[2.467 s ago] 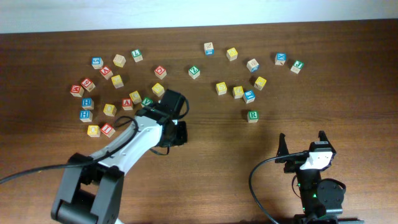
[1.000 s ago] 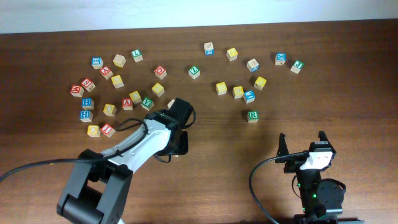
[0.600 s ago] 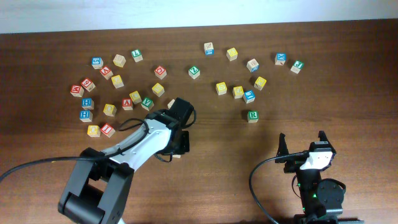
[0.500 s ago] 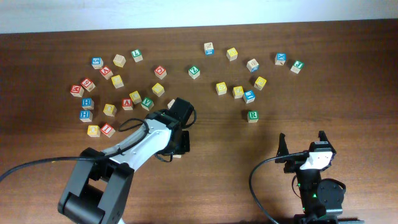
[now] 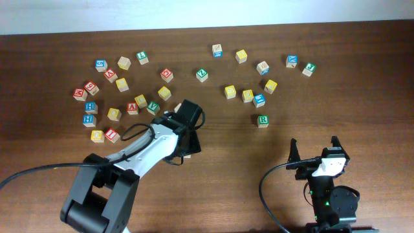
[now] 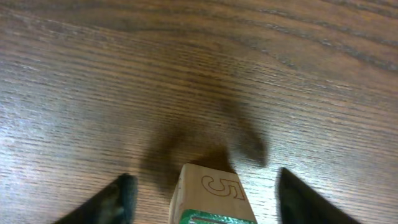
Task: Spell out RSS
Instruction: 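Lower the held R block onto the table at front center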
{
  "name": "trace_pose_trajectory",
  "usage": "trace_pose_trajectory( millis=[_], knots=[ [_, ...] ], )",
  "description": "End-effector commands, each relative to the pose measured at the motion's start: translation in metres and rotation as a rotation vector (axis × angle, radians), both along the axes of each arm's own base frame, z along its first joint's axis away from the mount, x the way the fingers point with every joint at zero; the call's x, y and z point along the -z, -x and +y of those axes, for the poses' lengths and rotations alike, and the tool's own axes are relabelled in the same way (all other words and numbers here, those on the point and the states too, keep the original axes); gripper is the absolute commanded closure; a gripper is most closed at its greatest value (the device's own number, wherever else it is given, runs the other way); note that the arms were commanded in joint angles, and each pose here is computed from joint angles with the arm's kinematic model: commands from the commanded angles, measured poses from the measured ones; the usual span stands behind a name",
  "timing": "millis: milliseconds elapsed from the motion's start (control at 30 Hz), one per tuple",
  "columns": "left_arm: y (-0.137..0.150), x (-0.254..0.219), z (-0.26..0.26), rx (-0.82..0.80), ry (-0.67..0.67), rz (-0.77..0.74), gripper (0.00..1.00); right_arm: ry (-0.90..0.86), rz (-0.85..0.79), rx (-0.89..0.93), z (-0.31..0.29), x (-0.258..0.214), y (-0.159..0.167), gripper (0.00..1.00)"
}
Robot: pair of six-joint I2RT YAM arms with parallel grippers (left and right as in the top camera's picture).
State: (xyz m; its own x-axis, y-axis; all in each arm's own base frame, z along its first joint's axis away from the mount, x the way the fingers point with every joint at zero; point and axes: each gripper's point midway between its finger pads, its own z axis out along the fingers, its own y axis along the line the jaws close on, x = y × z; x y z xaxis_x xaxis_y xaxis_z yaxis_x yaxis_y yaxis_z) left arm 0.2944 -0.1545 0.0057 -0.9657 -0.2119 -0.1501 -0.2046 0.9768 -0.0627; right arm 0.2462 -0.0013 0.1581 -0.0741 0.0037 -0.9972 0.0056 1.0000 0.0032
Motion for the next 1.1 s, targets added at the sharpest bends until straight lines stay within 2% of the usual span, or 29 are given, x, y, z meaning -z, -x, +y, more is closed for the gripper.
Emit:
trace_pose_trajectory(
  millis=[0, 33, 100, 233, 367, 467, 533, 733, 833, 1067],
  knots=[
    [0.000, 0.005, 0.003, 0.082, -0.032, 0.000, 0.11, -0.004, 0.006, -0.001, 0.001, 0.003, 0.000, 0.02],
    [0.000, 0.005, 0.003, 0.091, -0.033, 0.000, 0.14, -0.004, 0.006, -0.001, 0.001, 0.003, 0.000, 0.02],
    [0.003, 0.006, -0.002, 0.142, -0.013, 0.011, 0.33, -0.004, 0.006, -0.001, 0.001, 0.003, 0.000, 0.02],
    [0.007, 0.006, -0.003, 0.226, -0.014, 0.026, 0.55, -0.004, 0.006, -0.001, 0.001, 0.003, 0.000, 0.02],
    [0.007, 0.006, -0.003, 0.273, -0.021, 0.025, 0.61, -0.004, 0.006, -0.001, 0.001, 0.003, 0.000, 0.02],
    [0.007, 0.006, -0.003, 0.273, -0.021, 0.025, 0.70, -0.004, 0.006, -0.001, 0.001, 0.003, 0.000, 0.02],
    [0.007, 0.006, -0.003, 0.272, -0.021, 0.025, 0.73, -0.004, 0.006, -0.001, 0.001, 0.003, 0.000, 0.02],
    [0.006, 0.006, -0.002, 0.210, -0.017, 0.025, 0.72, -0.004, 0.006, -0.001, 0.001, 0.003, 0.000, 0.02],
    [0.002, 0.006, 0.004, 0.172, -0.049, 0.008, 0.78, -0.004, 0.006, -0.001, 0.001, 0.003, 0.000, 0.02],
    [-0.007, 0.004, 0.001, 0.153, -0.040, -0.033, 0.77, -0.004, 0.006, -0.001, 0.001, 0.003, 0.000, 0.02]
  ],
)
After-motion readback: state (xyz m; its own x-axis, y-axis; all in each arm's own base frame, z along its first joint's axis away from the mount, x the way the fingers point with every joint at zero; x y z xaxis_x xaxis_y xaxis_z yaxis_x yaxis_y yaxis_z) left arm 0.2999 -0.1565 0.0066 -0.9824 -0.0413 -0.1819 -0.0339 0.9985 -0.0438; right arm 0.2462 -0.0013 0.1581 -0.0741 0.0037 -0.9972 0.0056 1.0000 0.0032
